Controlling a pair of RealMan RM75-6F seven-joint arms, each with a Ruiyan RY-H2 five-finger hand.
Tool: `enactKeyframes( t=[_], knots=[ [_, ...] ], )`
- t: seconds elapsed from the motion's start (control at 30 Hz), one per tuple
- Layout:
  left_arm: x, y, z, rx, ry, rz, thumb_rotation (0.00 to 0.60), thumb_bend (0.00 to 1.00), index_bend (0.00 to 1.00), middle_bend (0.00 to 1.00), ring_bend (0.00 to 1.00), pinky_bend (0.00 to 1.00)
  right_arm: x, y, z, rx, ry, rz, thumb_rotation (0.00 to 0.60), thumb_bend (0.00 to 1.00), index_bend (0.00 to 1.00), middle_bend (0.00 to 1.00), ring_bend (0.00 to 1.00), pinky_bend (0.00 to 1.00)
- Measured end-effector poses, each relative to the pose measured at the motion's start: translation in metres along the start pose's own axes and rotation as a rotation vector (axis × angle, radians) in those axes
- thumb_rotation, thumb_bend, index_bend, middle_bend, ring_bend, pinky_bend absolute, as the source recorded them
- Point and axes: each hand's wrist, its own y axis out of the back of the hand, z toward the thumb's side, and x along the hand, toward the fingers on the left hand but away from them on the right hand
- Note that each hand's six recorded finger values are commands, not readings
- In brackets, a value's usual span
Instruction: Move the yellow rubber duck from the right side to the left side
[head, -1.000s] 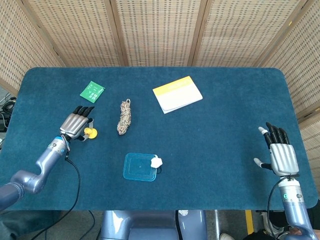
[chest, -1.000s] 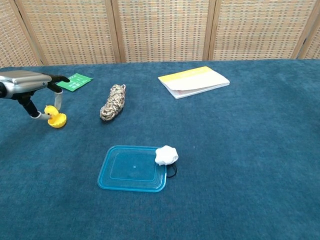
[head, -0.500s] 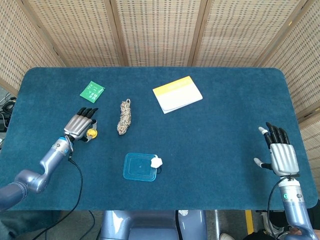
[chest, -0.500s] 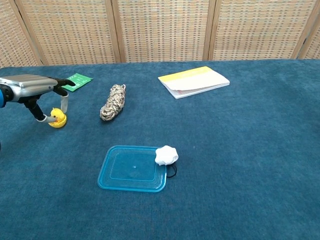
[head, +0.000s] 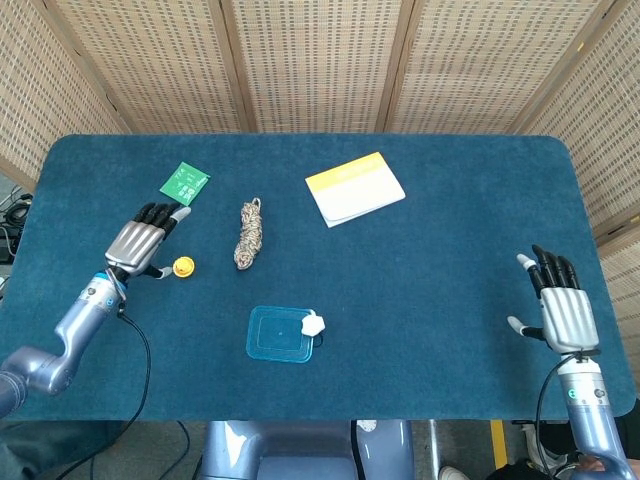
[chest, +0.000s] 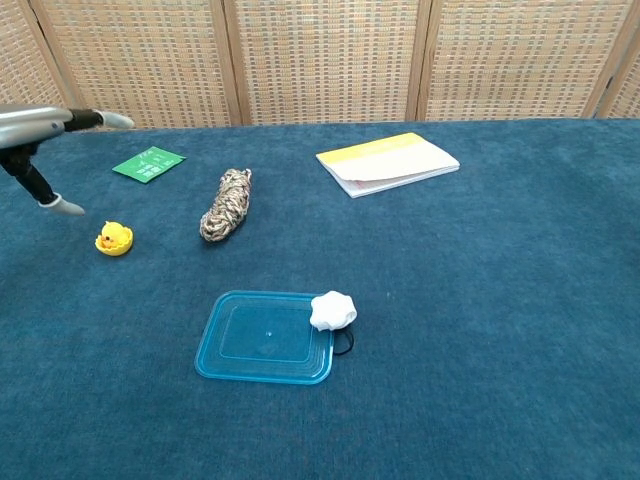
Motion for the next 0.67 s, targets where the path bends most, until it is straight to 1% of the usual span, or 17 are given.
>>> enactKeyframes(
  t=[0.07,0.17,0.23,0.3,0.4,0.53,0.6,0.67],
  knots=[
    [-0.014,0.013,-0.005,-0.046,0.017,0.064,0.6,0.04,0.0,0.0,0.0,0.0,0.0,0.001,0.0,0.004,-0.001,-0.006,0.6,0.0,0.11,0.0,0.0,0.0],
    [-0.045,0.025,-0.013,-0.112,0.06,0.151,0.6,0.01,0.0,0.0,0.0,0.0,0.002,0.003,0.0,0.008,-0.001,-0.015,0.6,0.0,0.1,0.0,0.0,0.0],
    [-0.07,0.03,-0.018,-0.14,0.106,0.197,0.6,0.0,0.0,0.0,0.0,0.0,0.002,0.003,0.0,0.008,0.003,-0.017,0.6,0.0,0.09,0.0,0.0,0.0],
    [-0.089,0.032,-0.021,-0.145,0.147,0.222,0.6,0.0,0.0,0.0,0.0,0.0,0.003,0.004,0.001,0.008,0.01,-0.019,0.6,0.0,0.07,0.0,0.0,0.0],
    [-0.113,0.03,-0.026,-0.158,0.205,0.235,0.6,0.0,0.0,0.0,0.0,0.0,0.004,0.005,0.003,0.012,0.022,-0.023,0.6,0.0,0.04,0.0,0.0,0.0],
    [-0.156,0.019,-0.036,-0.192,0.304,0.25,0.6,0.0,0.0,0.0,0.0,0.0,0.007,0.006,0.004,0.019,0.037,-0.023,0.6,0.0,0.0,0.0,0.0,0.0],
    [-0.171,0.01,-0.039,-0.186,0.327,0.232,0.6,0.0,0.0,0.0,0.0,0.0,0.009,0.006,0.004,0.028,0.037,-0.019,0.6,0.0,0.0,0.0,0.0,0.0],
    [-0.177,0.007,-0.038,-0.174,0.324,0.224,0.6,0.0,0.0,0.0,0.0,0.0,0.011,0.007,0.005,0.038,0.035,-0.017,0.6,0.0,0.0,0.0,0.0,0.0]
  ],
)
